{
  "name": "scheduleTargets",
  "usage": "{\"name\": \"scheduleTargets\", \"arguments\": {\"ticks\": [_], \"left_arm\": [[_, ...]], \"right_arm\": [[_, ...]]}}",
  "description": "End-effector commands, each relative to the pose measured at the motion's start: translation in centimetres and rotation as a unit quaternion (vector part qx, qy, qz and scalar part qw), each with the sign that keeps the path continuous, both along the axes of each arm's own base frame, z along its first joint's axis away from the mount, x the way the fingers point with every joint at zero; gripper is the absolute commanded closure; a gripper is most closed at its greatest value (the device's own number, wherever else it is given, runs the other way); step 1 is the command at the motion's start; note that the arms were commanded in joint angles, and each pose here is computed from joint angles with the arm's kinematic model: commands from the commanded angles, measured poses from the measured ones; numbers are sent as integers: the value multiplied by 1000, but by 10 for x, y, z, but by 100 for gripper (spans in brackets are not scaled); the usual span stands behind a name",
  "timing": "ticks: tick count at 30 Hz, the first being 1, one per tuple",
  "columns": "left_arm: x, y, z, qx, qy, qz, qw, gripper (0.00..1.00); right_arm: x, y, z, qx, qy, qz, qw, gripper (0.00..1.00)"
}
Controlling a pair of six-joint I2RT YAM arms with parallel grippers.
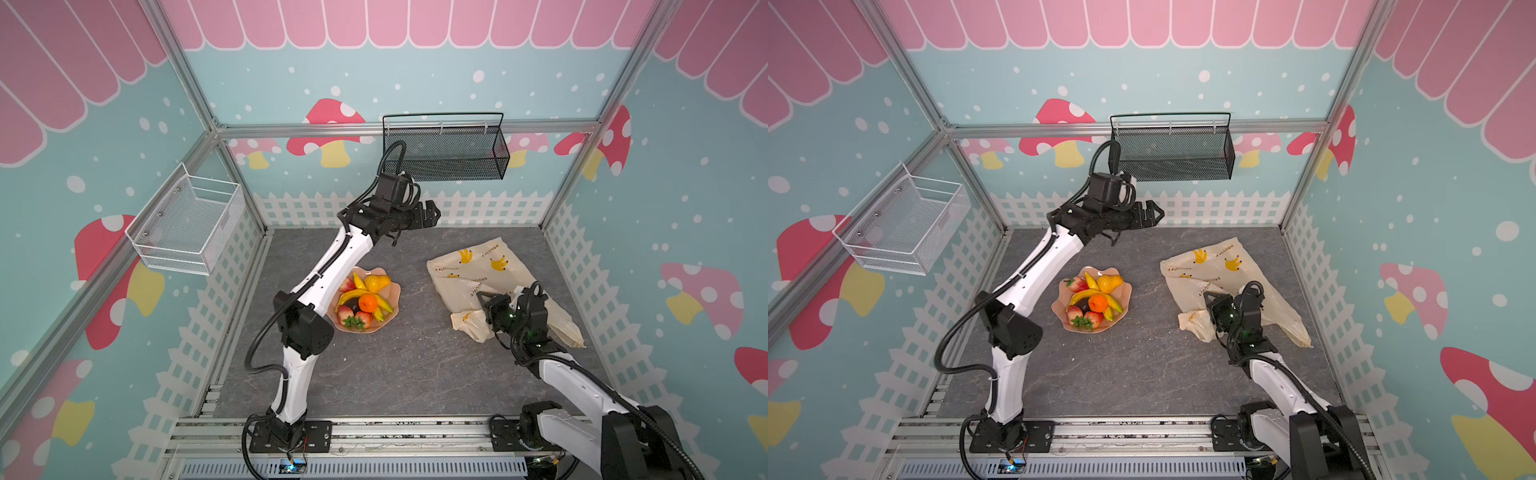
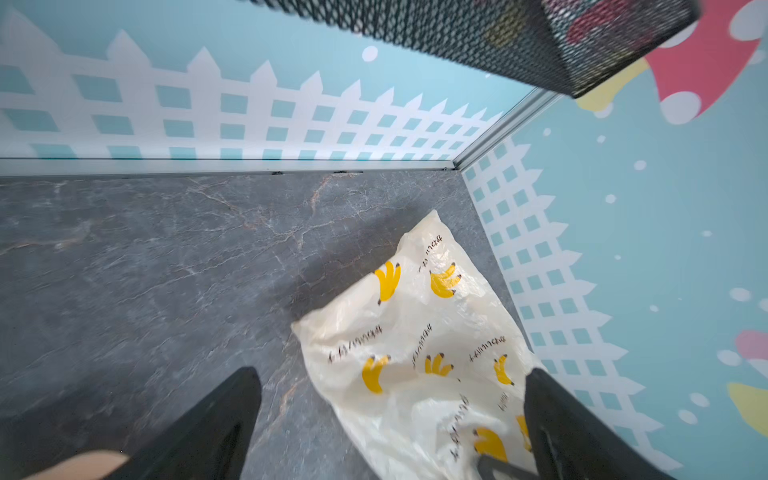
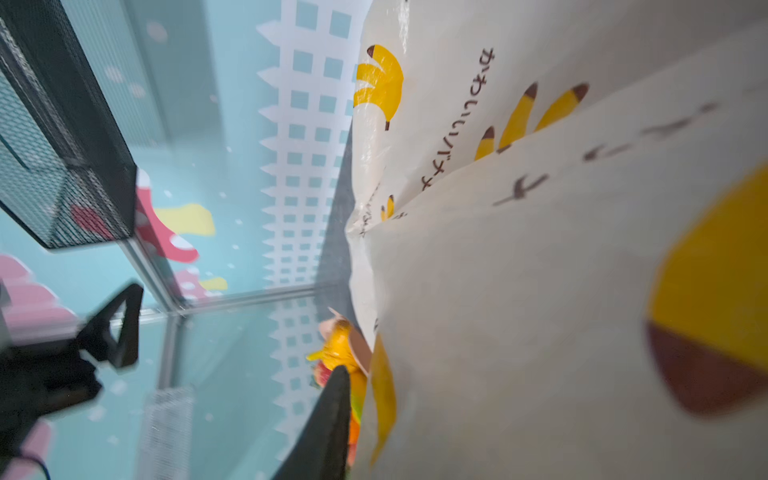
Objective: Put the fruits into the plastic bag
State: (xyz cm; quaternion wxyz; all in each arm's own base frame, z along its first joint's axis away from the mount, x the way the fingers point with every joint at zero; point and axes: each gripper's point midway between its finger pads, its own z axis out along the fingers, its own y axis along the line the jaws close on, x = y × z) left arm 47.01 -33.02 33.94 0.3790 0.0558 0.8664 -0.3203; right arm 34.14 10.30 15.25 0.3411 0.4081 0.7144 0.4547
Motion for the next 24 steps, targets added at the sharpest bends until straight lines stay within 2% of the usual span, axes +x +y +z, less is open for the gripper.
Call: {"name": "scheduleTargets", "arguments": {"ticks": [1, 3, 5, 8, 11, 13, 16, 18, 22, 24], "left_arm": [[-55, -19, -39, 53, 44, -31, 997, 0], [-78, -10, -59, 66, 72, -15, 995, 0], [-98, -4, -72, 48, 104, 5, 993, 0], [-121, 0, -72, -2, 115, 26, 993, 0], [-136, 3, -73, -26, 121, 34, 992, 0], [-147, 0, -78, -34, 131, 26, 991, 0], [-157, -8, -95, -57, 164, 12, 985, 1], [-164, -20, -100, -75, 180, -6, 981, 1], [-175, -41, -110, -69, 192, -35, 978, 1], [-177, -45, -118, -65, 203, -41, 976, 2]], "right_arm": [[26, 11, 41, 72, -35, -60, 995, 50], [28, 23, 46, 66, -29, -44, 996, 35], [25, 29, 50, 36, -16, -19, 999, 28], [18, 31, 64, -72, -15, 32, 997, 17], [8, 31, 69, -197, -1, 102, 975, 14], [1, 23, 68, -273, 10, 131, 953, 13], [-4, 19, 73, -353, -7, 178, 918, 12], [-7, 7, 69, -423, 8, 199, 884, 13], [-18, -30, 42, -565, 58, 231, 790, 13], [-24, -41, 27, -600, 71, 243, 759, 14]]}}
